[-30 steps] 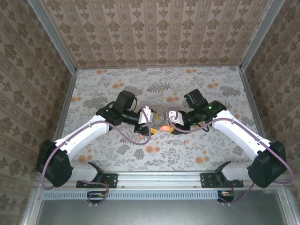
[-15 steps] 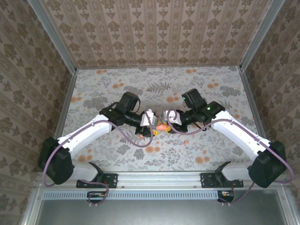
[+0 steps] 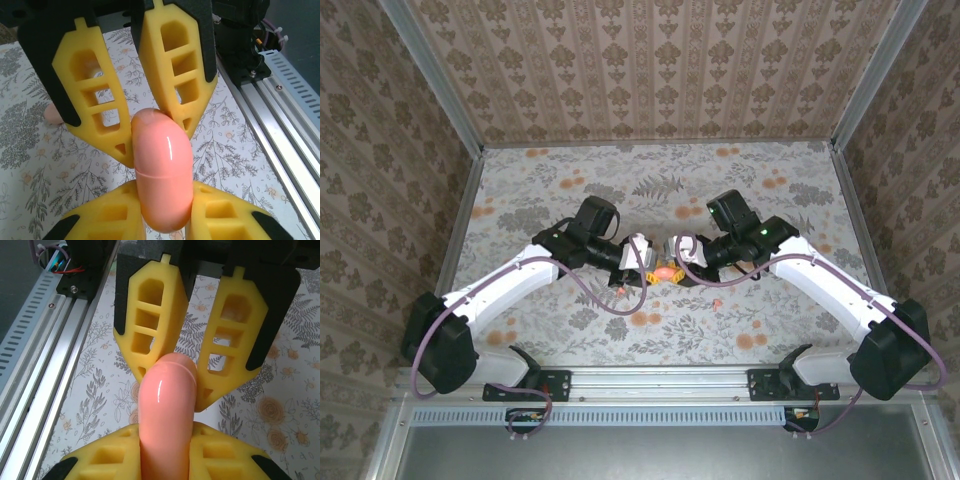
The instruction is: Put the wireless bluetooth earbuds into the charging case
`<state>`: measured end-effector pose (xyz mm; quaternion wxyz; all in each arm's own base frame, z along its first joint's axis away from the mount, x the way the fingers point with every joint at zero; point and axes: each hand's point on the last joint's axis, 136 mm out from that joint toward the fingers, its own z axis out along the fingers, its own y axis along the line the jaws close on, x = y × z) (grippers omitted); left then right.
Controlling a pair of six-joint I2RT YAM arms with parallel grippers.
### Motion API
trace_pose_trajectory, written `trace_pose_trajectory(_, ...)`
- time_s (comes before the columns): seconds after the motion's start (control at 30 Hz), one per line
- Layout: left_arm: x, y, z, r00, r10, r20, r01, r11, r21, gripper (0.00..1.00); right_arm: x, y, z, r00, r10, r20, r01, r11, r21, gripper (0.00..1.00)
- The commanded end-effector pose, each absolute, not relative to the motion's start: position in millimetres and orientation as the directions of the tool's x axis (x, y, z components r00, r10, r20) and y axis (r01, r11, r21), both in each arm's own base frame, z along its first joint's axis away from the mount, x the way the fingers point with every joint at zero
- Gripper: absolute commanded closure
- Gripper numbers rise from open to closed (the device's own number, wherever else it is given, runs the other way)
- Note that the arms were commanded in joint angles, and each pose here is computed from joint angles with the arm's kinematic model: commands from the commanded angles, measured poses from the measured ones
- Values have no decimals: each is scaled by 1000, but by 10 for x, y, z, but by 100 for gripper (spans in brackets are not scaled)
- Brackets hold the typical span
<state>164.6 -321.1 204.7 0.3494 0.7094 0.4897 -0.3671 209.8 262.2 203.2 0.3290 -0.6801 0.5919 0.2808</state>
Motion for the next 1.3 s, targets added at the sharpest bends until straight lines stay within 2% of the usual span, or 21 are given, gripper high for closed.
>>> trace_pose_trajectory(0.0, 1516, -3257, 2170, 261, 383, -886, 935, -328, 133, 90, 2155, 2663, 2040, 171, -603, -779, -984, -71, -161, 84)
trace_pose_trajectory(0.2, 1540, -3252, 2220, 213, 331, -919, 950, -291, 115, 92, 2248, 2554, 2123, 137, -533, -835, -978, 62, -200, 61)
trace_pose_trajectory(0.3, 1553, -3250, 2253, 198, 305, -932, 955, -276, 113, 92, 2233, 2480, 2147, 101, -471, -876, -978, 117, -176, 56)
trace_pose_trajectory(0.47, 1575, -3258, 2289, 161, 274, -948, 962, -260, 88, 93, 2186, 2425, 2189, 59, -389, -919, -981, 150, -126, 55)
trace_pose_trajectory(0.87, 1642, -3285, 2360, 113, 231, -966, 971, -233, 58, 93, 2140, 2460, 2302, 61, -321, -945, -985, 136, -110, 54)
trace_pose_trajectory(0.97, 1649, -3294, 2372, 104, 227, -968, 972, -231, 50, 93, 2141, 2465, 2320, 63, -315, -947, -985, 134, -110, 60)
trace_pose_trajectory(1.1, 1666, -3291, 2350, 99, 236, -967, 974, -221, 45, 89, 2135, 2456, 2342, 71, -323, -944, -984, 130, -119, 79)
trace_pose_trajectory(1.17, 1664, -3289, 2340, 99, 244, -965, 974, -220, 44, 81, 2137, 2435, 2327, 76, -350, -933, -983, 131, -129, 83)
trace_pose_trajectory(1.23, 1670, -3281, 2324, 98, 256, -962, 975, -218, 42, 65, 2153, 2396, 2290, 79, -400, -913, -980, 138, -145, 84)
trace_pose_trajectory(1.27, 1663, -3279, 2318, 97, 261, -960, 975, -220, 39, 63, 2173, 2377, 2265, 77, -426, -901, -977, 149, -154, 84)
